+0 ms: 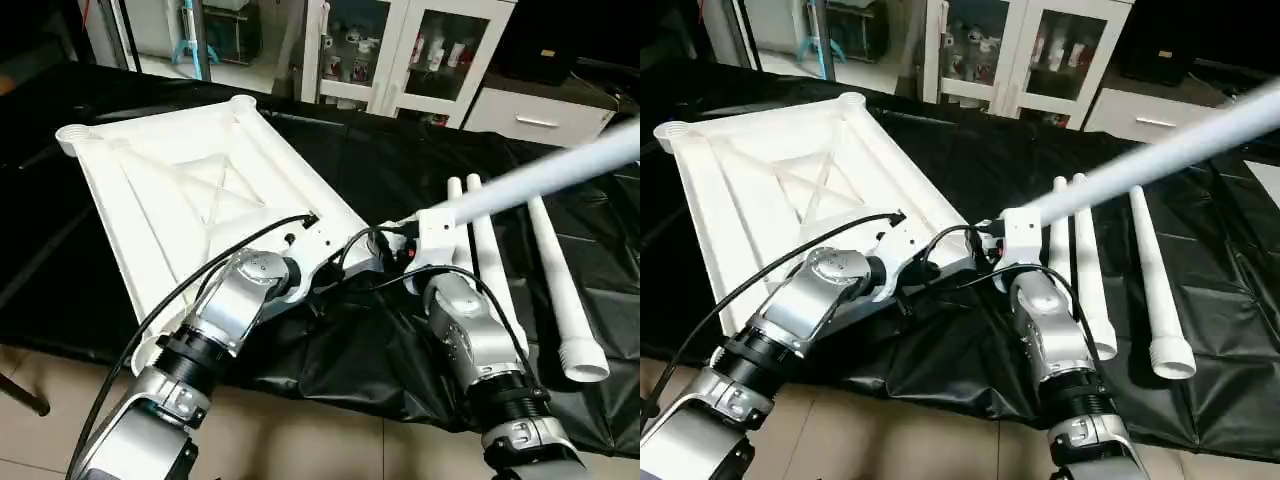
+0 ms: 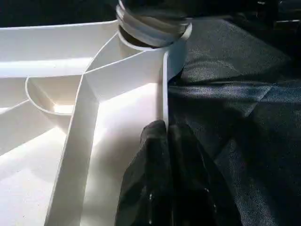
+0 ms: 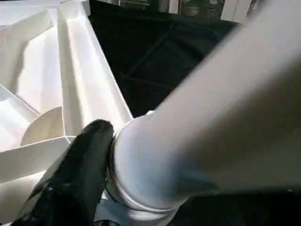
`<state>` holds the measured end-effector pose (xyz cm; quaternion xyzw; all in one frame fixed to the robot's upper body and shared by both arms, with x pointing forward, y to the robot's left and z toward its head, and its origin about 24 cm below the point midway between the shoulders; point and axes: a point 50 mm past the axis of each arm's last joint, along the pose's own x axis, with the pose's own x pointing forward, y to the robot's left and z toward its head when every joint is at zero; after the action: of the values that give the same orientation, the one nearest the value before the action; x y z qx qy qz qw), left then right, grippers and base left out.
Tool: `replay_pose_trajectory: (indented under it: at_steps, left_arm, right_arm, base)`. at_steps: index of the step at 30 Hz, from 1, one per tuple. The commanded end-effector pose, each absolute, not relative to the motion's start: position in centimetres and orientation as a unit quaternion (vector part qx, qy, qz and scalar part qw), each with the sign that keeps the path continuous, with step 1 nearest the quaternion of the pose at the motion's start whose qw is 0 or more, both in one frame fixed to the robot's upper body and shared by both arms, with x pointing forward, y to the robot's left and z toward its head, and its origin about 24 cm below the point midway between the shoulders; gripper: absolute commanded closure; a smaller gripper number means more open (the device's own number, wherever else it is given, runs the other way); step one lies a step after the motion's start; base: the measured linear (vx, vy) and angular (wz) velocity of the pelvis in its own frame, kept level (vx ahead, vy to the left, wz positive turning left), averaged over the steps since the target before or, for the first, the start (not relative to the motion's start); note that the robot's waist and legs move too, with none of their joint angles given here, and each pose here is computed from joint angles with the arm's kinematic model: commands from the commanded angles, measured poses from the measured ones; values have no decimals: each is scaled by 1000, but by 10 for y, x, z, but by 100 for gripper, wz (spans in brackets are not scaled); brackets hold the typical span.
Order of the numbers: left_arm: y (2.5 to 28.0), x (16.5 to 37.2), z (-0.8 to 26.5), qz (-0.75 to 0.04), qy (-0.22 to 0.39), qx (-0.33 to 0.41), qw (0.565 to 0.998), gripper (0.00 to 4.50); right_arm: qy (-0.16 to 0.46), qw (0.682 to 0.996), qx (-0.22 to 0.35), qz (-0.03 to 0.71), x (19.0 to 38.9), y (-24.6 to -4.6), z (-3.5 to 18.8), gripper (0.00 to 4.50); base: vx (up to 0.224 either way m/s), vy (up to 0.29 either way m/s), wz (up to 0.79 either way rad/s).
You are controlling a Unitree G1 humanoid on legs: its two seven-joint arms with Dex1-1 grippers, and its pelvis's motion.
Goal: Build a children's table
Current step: Insert table leg to table base
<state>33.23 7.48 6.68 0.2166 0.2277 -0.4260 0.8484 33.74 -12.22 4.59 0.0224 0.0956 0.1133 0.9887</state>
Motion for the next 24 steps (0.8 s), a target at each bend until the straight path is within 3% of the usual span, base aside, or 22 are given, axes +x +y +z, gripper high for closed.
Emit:
replay_pose_trajectory:
  at_steps: [1, 11, 17, 21, 24]
  left_arm:
    - [85, 332, 55, -411, 264, 227, 842, 450]
    - [85, 330, 54, -423, 263, 232, 835, 450]
    - [87, 326, 53, -447, 254, 243, 823, 450]
    - [89, 323, 51, -463, 256, 248, 812, 450]
    - [91, 319, 50, -484, 256, 253, 798, 450]
  right_arm:
    - [82, 991, 15, 107, 337, -128, 51, 128]
    - [70, 991, 4, 118, 339, -129, 56, 184]
    - [60, 981, 3, 186, 333, -138, 67, 192]
    - [54, 968, 30, 242, 327, -147, 77, 192]
    - [40, 940, 108, 321, 322, -161, 97, 193]
  base:
    - [0, 0, 0]
    - [0, 0, 0]
    - [0, 0, 0]
    - [0, 0, 0]
    - [0, 0, 0]
